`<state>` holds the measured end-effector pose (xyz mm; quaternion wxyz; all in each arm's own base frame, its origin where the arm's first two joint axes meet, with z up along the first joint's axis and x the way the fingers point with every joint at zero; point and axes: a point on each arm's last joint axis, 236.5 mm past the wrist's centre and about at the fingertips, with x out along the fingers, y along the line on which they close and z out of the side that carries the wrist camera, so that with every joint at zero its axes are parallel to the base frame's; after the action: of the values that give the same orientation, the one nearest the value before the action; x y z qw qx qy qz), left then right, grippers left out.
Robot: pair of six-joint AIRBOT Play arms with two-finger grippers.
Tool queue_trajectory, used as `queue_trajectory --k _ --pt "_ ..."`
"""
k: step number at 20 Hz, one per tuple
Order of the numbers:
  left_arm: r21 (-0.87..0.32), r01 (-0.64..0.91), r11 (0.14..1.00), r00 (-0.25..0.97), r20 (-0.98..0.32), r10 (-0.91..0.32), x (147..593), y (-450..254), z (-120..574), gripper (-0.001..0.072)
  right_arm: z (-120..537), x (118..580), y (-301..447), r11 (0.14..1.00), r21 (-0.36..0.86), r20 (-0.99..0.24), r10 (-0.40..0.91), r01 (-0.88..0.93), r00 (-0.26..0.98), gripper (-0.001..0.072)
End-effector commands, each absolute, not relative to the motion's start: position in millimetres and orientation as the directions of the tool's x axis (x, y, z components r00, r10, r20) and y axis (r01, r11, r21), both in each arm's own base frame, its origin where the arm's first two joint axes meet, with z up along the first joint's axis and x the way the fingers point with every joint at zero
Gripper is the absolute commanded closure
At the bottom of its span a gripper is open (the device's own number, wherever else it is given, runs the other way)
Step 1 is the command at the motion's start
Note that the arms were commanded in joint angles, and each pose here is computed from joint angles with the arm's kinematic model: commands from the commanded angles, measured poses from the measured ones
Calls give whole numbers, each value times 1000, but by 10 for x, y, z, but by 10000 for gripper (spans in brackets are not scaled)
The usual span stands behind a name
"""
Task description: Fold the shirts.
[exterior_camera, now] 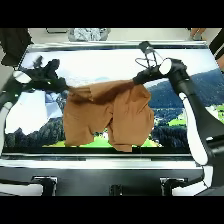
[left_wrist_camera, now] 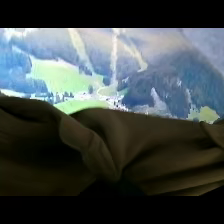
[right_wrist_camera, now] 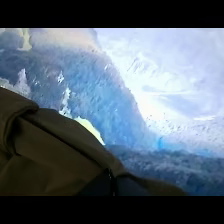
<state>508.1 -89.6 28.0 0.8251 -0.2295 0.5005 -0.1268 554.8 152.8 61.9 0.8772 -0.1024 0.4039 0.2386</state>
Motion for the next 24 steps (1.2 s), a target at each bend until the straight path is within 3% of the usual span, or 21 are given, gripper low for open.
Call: queue_trajectory --k 1,2,3,4,5,6,9,13,18,22,24 --pt "-579 -85 811 363 -776 -516 5041 -1102 -195 667 284 5493 1687 861 127 -787 390 -492 479 663" --pt "-576 -61 815 363 -773 -520 5051 -1095 -141 501 382 5495 1673 863 127 -776 394 -490 492 526" --pt "-571 -26 820 359 -771 -526 5058 -1041 -36 159 531 5483 1623 864 127 -765 398 -487 506 262" --pt "-562 7 827 355 -772 -528 5062 -928 103 125 726 5447 1505 865 116 -759 395 -489 518 228" --pt "-541 13 841 344 -787 -512 5041 -748 208 260 908 5390 1330 860 89 -758 386 -502 526 231" --pt "-503 9 864 323 -817 -479 4978 -524 263 328 1040 5283 1081 858 65 -772 367 -510 519 247" --pt "-422 -88 902 128 -903 -410 4451 -28 34 190 925 4588 379 867 177 -892 341 -466 296 280" --pt "-466 -132 875 -39 -879 -475 3937 -223 -602 196 454 3519 368 785 404 -906 414 -469 -88 275" --pt "-469 -132 873 -38 -878 -477 3851 -448 -983 196 5 2935 557 787 461 -883 453 -409 -124 84" --pt "-467 -123 876 -67 -877 -476 3828 -545 -1098 207 -310 2584 626 790 506 -862 468 -345 -193 62" --pt "-463 -125 877 -59 -879 -473 3855 -558 -1124 349 -460 2471 741 779 551 -835 511 -300 -205 39"
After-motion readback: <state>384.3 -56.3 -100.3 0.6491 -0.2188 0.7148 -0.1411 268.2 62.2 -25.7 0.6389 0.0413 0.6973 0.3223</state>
